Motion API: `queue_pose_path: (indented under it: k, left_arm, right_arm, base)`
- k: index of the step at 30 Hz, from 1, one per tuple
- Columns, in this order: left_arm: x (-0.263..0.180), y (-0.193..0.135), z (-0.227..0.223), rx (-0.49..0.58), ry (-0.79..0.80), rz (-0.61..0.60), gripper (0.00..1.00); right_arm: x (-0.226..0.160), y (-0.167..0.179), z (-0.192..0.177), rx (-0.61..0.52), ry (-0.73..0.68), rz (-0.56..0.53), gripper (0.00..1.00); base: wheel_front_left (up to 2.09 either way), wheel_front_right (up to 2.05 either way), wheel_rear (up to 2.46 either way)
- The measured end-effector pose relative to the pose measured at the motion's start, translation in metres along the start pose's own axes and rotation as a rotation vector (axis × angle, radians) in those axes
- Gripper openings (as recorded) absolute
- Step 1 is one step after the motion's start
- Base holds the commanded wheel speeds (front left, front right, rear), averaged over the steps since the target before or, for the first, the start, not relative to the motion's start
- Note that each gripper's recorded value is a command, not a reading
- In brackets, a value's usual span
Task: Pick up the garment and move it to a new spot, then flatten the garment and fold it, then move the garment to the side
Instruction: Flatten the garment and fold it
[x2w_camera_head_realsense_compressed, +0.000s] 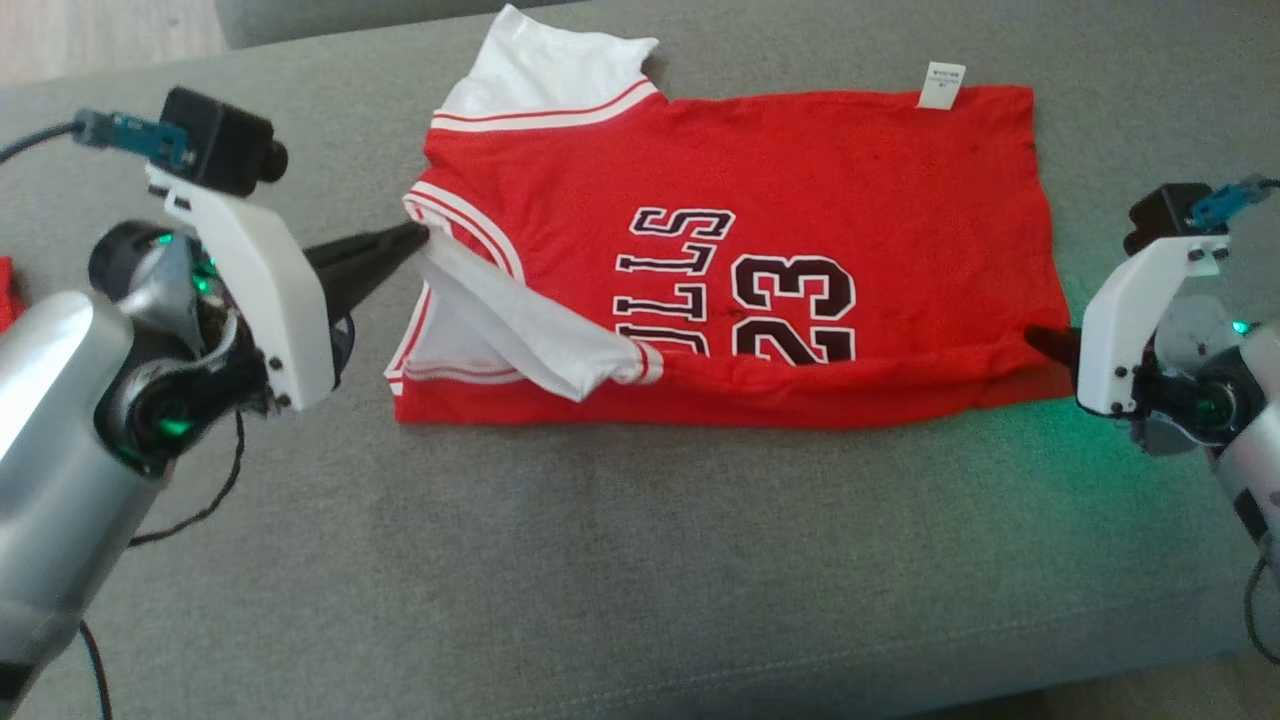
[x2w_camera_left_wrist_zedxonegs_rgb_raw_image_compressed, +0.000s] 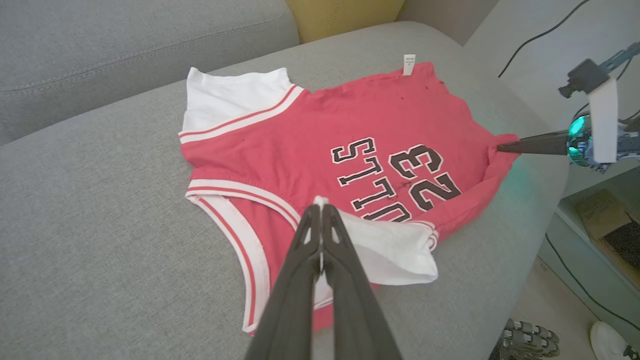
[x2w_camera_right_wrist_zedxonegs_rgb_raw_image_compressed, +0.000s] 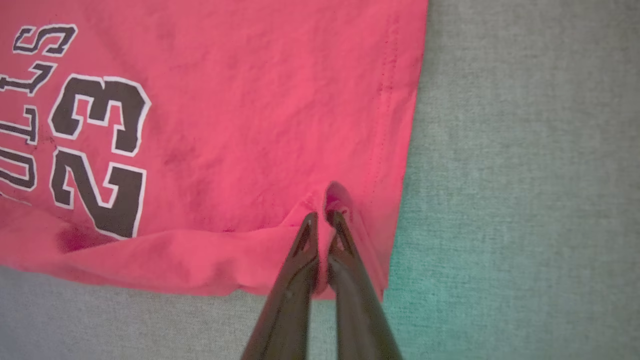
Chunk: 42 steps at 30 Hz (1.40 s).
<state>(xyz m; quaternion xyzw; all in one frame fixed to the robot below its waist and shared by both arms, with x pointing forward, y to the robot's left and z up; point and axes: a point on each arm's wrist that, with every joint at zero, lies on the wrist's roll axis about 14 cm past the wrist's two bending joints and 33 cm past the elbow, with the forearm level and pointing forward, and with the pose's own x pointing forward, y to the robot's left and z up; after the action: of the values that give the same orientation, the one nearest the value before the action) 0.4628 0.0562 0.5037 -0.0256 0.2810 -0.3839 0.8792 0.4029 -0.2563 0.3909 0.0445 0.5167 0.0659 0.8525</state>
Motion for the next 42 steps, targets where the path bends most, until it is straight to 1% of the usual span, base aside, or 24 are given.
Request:
queue_pose_path:
  k: [5,9,10,11,12,13,14,15,16,17,18,22,25,27,31,34,35,36,38,40,42]
  left_arm:
    - [0.011,0.012,-0.004,0.005,0.021,0.026,0.00]
    - [0.021,0.023,-0.009,0.008,0.035,0.053,0.00]
    - [0.023,0.026,-0.010,0.008,0.037,0.060,0.00]
    - [0.025,0.028,-0.011,0.007,0.038,0.064,0.00]
    - [0.028,0.029,-0.013,0.010,0.042,0.067,0.00]
    - [0.030,0.030,-0.015,0.016,0.048,0.071,0.00]
    - [0.031,0.031,-0.017,0.024,0.051,0.076,0.00]
    - [0.033,0.034,-0.019,0.029,0.047,0.084,0.21]
    - [0.035,0.036,-0.020,0.031,0.042,0.094,0.49]
    - [0.036,0.039,-0.020,0.030,0.035,0.106,0.83]
    - [0.038,0.041,-0.021,0.026,0.026,0.121,1.00]
    - [0.040,0.059,-0.008,0.001,-0.065,0.219,1.00]
    - [0.034,0.072,0.008,-0.030,-0.182,0.295,1.00]
    - [0.030,0.071,0.022,-0.038,-0.271,0.318,1.00]
    - [0.020,0.060,0.052,-0.086,-0.471,0.330,1.00]
    - [0.006,0.056,0.054,-0.105,-0.572,0.360,1.00]
    - [-0.001,0.050,0.046,-0.111,-0.598,0.365,1.00]
    - [-0.003,0.042,0.044,-0.107,-0.613,0.352,1.00]
    - [-0.008,0.025,0.042,-0.128,-0.647,0.320,1.00]
    - [-0.016,0.015,0.043,-0.160,-0.696,0.326,1.00]
    - [-0.024,0.006,0.041,-0.149,-0.725,0.340,1.00]
  right_arm:
    - [0.005,-0.007,0.001,0.023,-0.018,-0.017,0.00]
    - [0.011,-0.001,0.007,0.023,-0.043,-0.008,0.00]
    - [0.012,0.000,0.009,0.019,-0.046,-0.006,0.07]
    - [0.013,0.000,0.011,0.017,-0.055,-0.006,0.07]
    - [0.013,0.000,0.014,0.016,-0.074,-0.006,0.71]
    - [0.014,-0.001,0.016,0.017,-0.086,-0.008,1.00]
    - [0.014,-0.002,0.018,0.017,-0.099,-0.010,1.00]
    - [0.015,-0.003,0.018,0.019,-0.110,-0.013,1.00]
    - [0.016,-0.004,0.020,0.023,-0.126,-0.017,1.00]
    - [0.016,-0.006,0.022,0.025,-0.145,-0.024,1.00]
    - [0.016,-0.008,0.026,0.021,-0.169,-0.031,1.00]
    - [0.007,-0.012,0.053,0.005,-0.322,-0.052,1.00]
    - [-0.004,-0.008,0.072,0.001,-0.452,-0.045,1.00]
    - [-0.014,-0.005,0.085,-0.014,-0.546,-0.042,1.00]
    - [-0.042,-0.001,0.104,-0.054,-0.738,-0.039,1.00]
    - [-0.059,0.000,0.103,-0.043,-0.854,-0.035,1.00]
    - [-0.068,-0.001,0.098,-0.073,-0.902,-0.046,1.00]
    - [-0.074,-0.002,0.096,-0.095,-0.922,-0.059,1.00]
    - [-0.089,-0.010,0.098,-0.072,-0.981,-0.081,1.00]
    - [-0.103,-0.016,0.097,-0.042,-1.031,-0.095,1.00]
    - [-0.108,-0.012,0.089,-0.051,-1.055,-0.097,1.00]
  base:
    - [0.00,0.00,0.00]
    - [0.00,0.00,0.00]
    - [0.00,0.00,0.00]
    - [0.00,0.00,0.00]
    - [0.00,0.00,0.00]
    - [0.00,0.00,0.00]
    - [0.00,0.00,0.00]
    - [0.00,0.00,0.00]
    - [0.00,0.00,0.00]
    - [0.00,0.00,0.00]
    - [0.00,0.00,0.00]
    - [0.00,0.00,0.00]
    - [0.00,0.00,0.00]
    - [0.00,0.00,0.00]
    - [0.00,0.00,0.00]
    - [0.00,0.00,0.00]
    - [0.00,0.00,0.00]
    - [0.00,0.00,0.00]
    - [0.00,0.00,0.00]
    - [0.00,0.00,0.00]
    - [0.00,0.00,0.00]
